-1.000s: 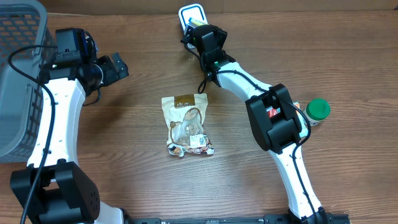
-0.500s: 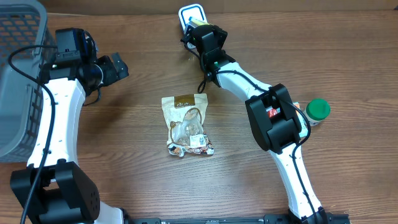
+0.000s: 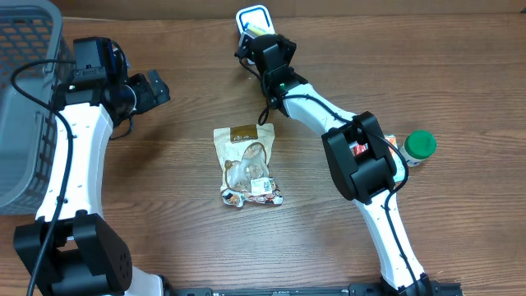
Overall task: Scan the item barcode
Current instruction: 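Hold the yellow stick's barcode over the scanner window, then carry the yellow stick right and lower it beside the red stick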
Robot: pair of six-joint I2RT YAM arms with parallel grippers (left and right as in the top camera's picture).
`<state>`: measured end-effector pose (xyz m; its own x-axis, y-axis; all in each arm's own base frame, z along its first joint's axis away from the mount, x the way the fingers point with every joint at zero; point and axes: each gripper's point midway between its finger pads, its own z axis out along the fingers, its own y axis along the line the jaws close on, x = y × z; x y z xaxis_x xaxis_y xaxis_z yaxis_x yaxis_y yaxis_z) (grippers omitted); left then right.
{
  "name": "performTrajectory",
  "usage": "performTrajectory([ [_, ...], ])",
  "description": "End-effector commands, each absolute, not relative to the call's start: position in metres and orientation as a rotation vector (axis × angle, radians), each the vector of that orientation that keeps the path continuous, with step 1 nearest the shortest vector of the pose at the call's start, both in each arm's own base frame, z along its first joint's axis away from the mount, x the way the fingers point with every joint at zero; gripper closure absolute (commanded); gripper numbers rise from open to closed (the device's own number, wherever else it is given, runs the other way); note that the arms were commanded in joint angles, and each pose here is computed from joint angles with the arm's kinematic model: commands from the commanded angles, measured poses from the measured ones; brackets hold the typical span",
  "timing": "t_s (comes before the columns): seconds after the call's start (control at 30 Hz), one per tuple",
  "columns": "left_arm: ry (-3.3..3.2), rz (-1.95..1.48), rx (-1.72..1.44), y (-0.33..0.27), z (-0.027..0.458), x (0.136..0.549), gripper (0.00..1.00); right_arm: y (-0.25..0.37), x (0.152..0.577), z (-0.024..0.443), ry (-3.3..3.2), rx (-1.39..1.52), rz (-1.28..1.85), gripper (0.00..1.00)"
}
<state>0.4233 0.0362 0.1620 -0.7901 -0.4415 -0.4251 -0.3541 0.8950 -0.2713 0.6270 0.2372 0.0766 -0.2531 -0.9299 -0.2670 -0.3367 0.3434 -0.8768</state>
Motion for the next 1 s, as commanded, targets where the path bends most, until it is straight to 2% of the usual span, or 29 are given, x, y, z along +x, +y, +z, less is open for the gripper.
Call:
performTrajectory([
  [0.0,2.563,-0.232,-0.578,0.037,0.164,0.422,0.0,0.24,0.63,0.084,1.764,-1.091,-0.894,0.97],
  [0.2,2.563,-0.232,-0.578,0.037,0.164,0.422,0.0,0.239,0.625,0.122,1.737,-0.956,-0.992,0.97],
  [0.43,2.563,-0.232,-0.578,0.037,0.164,0.422,0.0,0.265,0.604,0.205,1.704,-0.837,-0.782,0.97],
  [0.63,2.563,-0.232,-0.578,0.037,0.164,0.422,0.01,0.248,0.562,0.259,1.844,-0.743,-0.606,0.97],
  [0.77,2.563,-0.232,-0.578,0.037,0.164,0.422,0.0,0.228,0.521,0.257,2.054,-0.685,-0.427,0.97],
  [0.97,2.563,-0.232,-0.578,0.037,0.164,0.422,0.0,0.187,0.446,0.199,2.534,-0.639,-0.176,0.96],
])
